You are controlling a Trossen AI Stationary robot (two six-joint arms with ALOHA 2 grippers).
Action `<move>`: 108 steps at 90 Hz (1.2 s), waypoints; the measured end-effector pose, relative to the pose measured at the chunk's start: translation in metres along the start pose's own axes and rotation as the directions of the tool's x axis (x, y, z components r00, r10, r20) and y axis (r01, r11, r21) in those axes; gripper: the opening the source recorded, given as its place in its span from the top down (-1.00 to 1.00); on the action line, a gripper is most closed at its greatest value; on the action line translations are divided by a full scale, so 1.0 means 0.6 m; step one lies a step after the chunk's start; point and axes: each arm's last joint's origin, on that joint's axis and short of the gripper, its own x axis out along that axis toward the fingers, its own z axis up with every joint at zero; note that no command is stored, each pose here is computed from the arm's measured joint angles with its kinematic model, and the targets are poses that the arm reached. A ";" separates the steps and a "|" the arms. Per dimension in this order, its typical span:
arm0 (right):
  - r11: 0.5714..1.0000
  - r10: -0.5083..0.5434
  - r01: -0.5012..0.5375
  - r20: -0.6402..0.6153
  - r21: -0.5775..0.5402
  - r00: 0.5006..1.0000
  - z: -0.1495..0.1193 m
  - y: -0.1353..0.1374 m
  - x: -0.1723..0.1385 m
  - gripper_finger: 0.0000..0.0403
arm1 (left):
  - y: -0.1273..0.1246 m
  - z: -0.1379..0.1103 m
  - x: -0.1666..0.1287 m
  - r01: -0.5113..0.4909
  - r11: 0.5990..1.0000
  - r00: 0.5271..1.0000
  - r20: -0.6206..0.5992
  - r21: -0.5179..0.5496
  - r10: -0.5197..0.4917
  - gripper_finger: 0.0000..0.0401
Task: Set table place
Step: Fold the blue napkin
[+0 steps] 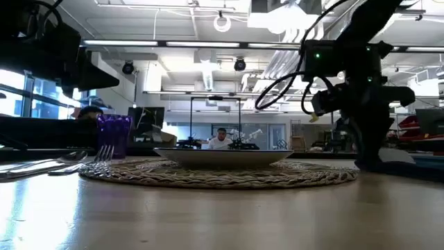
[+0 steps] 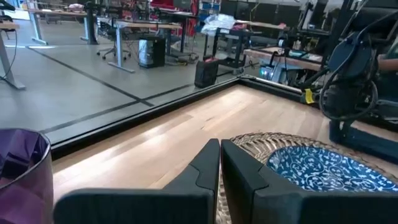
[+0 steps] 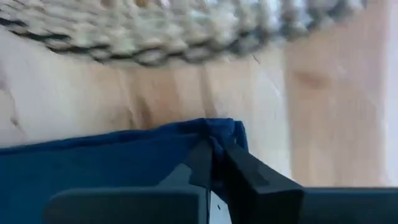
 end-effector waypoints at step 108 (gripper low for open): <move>0.971 0.162 -0.211 0.335 0.115 0.928 -0.065 0.192 -0.002 1.00 | 0.000 0.000 0.000 0.001 1.000 1.000 0.003 -0.001 -0.001 1.00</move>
